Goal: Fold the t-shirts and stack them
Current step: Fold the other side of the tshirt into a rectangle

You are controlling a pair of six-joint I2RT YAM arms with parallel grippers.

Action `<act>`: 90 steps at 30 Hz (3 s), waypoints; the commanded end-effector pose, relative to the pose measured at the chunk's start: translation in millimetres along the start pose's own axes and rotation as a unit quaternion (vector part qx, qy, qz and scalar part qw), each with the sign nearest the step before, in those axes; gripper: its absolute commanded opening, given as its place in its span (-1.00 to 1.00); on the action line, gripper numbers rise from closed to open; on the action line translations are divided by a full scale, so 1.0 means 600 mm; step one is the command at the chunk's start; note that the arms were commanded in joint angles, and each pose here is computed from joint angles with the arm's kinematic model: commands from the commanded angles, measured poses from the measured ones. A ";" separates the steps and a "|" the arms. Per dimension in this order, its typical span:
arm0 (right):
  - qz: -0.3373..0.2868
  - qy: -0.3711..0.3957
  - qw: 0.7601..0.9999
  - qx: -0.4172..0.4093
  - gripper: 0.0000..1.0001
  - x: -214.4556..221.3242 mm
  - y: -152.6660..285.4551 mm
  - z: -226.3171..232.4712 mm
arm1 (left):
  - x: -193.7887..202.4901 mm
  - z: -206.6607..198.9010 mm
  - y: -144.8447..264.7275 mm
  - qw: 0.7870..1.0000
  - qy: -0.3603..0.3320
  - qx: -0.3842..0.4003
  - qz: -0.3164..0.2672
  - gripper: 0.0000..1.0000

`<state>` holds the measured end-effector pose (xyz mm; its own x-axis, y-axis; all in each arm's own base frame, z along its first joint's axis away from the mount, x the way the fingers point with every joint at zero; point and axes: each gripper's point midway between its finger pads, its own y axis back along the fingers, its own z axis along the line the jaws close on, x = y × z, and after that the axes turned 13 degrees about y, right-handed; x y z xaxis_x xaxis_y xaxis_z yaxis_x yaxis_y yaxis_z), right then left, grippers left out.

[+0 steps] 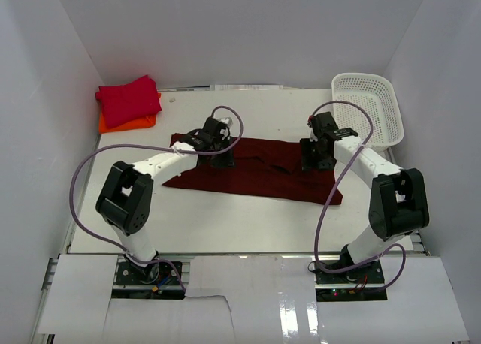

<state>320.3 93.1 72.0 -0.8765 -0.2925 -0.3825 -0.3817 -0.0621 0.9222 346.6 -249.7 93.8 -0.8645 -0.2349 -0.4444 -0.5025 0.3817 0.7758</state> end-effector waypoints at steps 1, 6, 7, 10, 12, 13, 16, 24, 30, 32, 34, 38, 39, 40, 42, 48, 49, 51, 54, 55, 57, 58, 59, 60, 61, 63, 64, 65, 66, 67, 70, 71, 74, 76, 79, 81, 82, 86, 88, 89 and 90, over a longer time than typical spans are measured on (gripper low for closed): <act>-0.085 0.047 0.995 -0.030 0.23 -0.067 0.024 0.034 | -0.025 -0.046 -0.012 0.998 -0.023 0.059 -0.012 -0.34; -0.107 0.079 0.990 -0.054 0.33 -0.089 0.013 0.068 | -0.017 -0.051 -0.051 0.997 -0.024 0.070 0.009 -0.33; -0.109 0.083 0.989 -0.056 0.33 -0.092 0.010 0.073 | -0.017 -0.052 -0.055 0.997 -0.025 0.070 0.010 -0.33; -0.114 0.100 0.987 -0.058 0.29 -0.103 -0.001 0.087 | -0.013 -0.051 -0.068 0.997 -0.026 0.070 0.019 -0.31; -0.110 0.108 0.986 -0.059 0.20 -0.109 -0.013 0.097 | -0.012 -0.047 -0.072 0.997 -0.027 0.066 0.019 -0.31; -0.107 0.110 0.987 -0.057 0.19 -0.110 -0.017 0.099 | -0.012 -0.046 -0.073 0.997 -0.029 0.065 0.020 -0.31; -0.098 0.117 0.987 -0.055 0.14 -0.111 -0.030 0.109 | -0.009 -0.044 -0.074 0.997 -0.028 0.062 0.023 -0.31; -0.078 0.126 0.988 -0.050 0.09 -0.105 -0.058 0.132 | 0.001 -0.037 -0.072 0.998 -0.022 0.058 0.031 -0.30; -0.071 0.125 0.989 -0.032 0.08 -0.104 -0.060 0.133 | 0.009 -0.032 -0.072 0.998 -0.021 0.055 0.036 -0.30; -0.065 0.124 0.990 -0.022 0.07 -0.098 -0.061 0.128 | 0.010 -0.031 -0.071 0.998 -0.022 0.056 0.037 -0.30; -0.064 0.123 0.990 -0.016 0.06 -0.096 -0.060 0.126 | 0.012 -0.030 -0.071 0.998 -0.022 0.055 0.039 -0.30; -0.054 0.122 0.991 0.006 0.04 -0.086 -0.067 0.114 | 0.015 -0.028 -0.071 0.997 -0.023 0.054 0.041 -0.30; -0.054 0.123 0.991 0.011 0.04 -0.087 -0.068 0.112 | 0.014 -0.028 -0.071 0.997 -0.023 0.055 0.040 -0.30; -0.050 0.124 0.991 0.014 0.04 -0.085 -0.070 0.111 | 0.015 -0.028 -0.071 0.997 -0.024 0.055 0.040 -0.30; -0.048 0.126 0.990 0.029 0.04 -0.087 -0.072 0.105 | 0.016 -0.029 -0.070 0.997 -0.023 0.056 0.041 -0.30; -0.042 0.130 0.989 0.059 -0.04 -0.087 -0.079 0.093 | 0.018 -0.027 -0.071 0.997 -0.024 0.056 0.043 -0.30; -0.043 0.129 0.989 0.062 -0.07 -0.089 -0.079 0.092 | 0.018 -0.027 -0.071 0.997 -0.024 0.056 0.043 -0.30; -0.043 0.131 0.988 0.067 -0.11 -0.090 -0.080 0.093 | 0.021 -0.025 -0.071 0.997 -0.024 0.055 0.045 -0.30; -0.050 0.132 0.987 0.073 -0.15 -0.098 -0.080 0.092 | 0.024 -0.024 -0.072 0.997 -0.024 0.055 0.048 -0.30; -0.051 0.133 0.987 0.074 -0.15 -0.100 -0.079 0.093 | 0.025 -0.023 -0.072 0.997 -0.022 0.055 0.049 -0.31; -0.056 0.135 0.986 0.082 -0.15 -0.109 -0.077 0.093 | 0.027 -0.023 -0.072 0.997 -0.022 0.056 0.050 -0.30; -0.059 0.136 0.985 0.084 -0.15 -0.114 -0.076 0.093 | 0.027 -0.023 -0.072 0.997 -0.021 0.056 0.051 -0.31; -0.064 0.138 0.985 0.084 -0.14 -0.123 -0.073 0.096 | 0.027 -0.025 -0.072 0.997 -0.021 0.058 0.051 -0.31; -0.067 0.138 0.985 0.084 -0.14 -0.128 -0.072 0.097 | 0.028 -0.024 -0.073 0.997 -0.021 0.058 0.052 -0.31; -0.069 0.142 0.984 0.085 -0.12 -0.133 -0.073 0.099 | 0.030 -0.024 -0.073 0.997 -0.020 0.059 0.054 -0.31; -0.080 0.145 0.982 0.087 -0.10 -0.153 -0.066 0.102 | 0.033 -0.022 -0.074 0.997 -0.019 0.058 0.056 -0.31; -0.082 0.148 0.982 0.088 -0.09 -0.158 -0.068 0.103 | 0.034 -0.022 -0.075 0.997 -0.018 0.058 0.057 -0.31; -0.085 0.150 0.981 0.087 -0.08 -0.163 -0.069 0.106 | 0.036 -0.020 -0.075 0.996 -0.018 0.057 0.059 -0.31; -0.094 0.150 0.981 0.086 -0.07 -0.176 -0.067 0.108 | 0.036 -0.020 -0.075 0.996 -0.018 0.057 0.059 -0.31; -0.096 0.150 0.980 0.086 -0.07 -0.182 -0.067 0.110 | 0.036 -0.020 -0.075 0.996 -0.018 0.057 0.059 -0.31; -0.107 0.152 0.979 0.082 -0.06 -0.203 -0.073 0.117 | 0.040 -0.016 -0.075 0.996 -0.019 0.055 0.061 -0.31; -0.108 0.153 0.979 0.082 -0.05 -0.207 -0.077 0.118 | 0.041 -0.015 -0.076 0.996 -0.018 0.054 0.062 -0.31; -0.124 0.156 0.977 0.076 -0.04 -0.228 -0.081 0.126 | 0.045 -0.013 -0.075 0.996 -0.017 0.053 0.064 -0.31; -0.132 0.158 0.976 0.074 -0.03 -0.241 -0.084 0.131 | 0.046 -0.012 -0.075 0.996 -0.017 0.053 0.065 -0.31; -0.138 0.154 0.976 0.075 -0.03 -0.251 -0.083 0.131 | 0.049 -0.010 -0.075 0.996 -0.018 0.052 0.067 -0.31; -0.152 0.150 0.974 0.072 -0.02 -0.261 -0.079 0.134 | 0.050 -0.009 -0.075 0.996 -0.019 0.051 0.067 -0.31; -0.165 0.147 0.973 0.071 0.00 -0.268 -0.069 0.135 | 0.052 -0.009 -0.075 0.996 -0.019 0.051 0.069 -0.31; -0.224 0.136 0.962 0.071 0.04 -0.295 -0.043 0.135 | 0.053 -0.010 -0.074 0.996 -0.018 0.052 0.069 -0.31; -0.245 0.137 0.957 0.073 0.06 -0.306 -0.023 0.132 | 0.054 -0.009 -0.071 0.996 -0.019 0.052 0.069 -0.31; -0.253 0.137 0.955 0.072 0.06 -0.309 -0.018 0.133 | 0.054 -0.009 -0.070 0.996 -0.019 0.053 0.069 -0.31; -0.261 0.137 0.953 0.071 0.07 -0.312 -0.013 0.134 | 0.054 -0.009 -0.070 0.996 -0.019 0.053 0.069 -0.31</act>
<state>446.1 213.7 78.4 -0.5785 -0.5430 -0.6087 -0.6876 -0.0770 0.7220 337.7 -274.0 29.9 -0.9373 -0.1391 -0.3197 -0.3468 0.4667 0.8136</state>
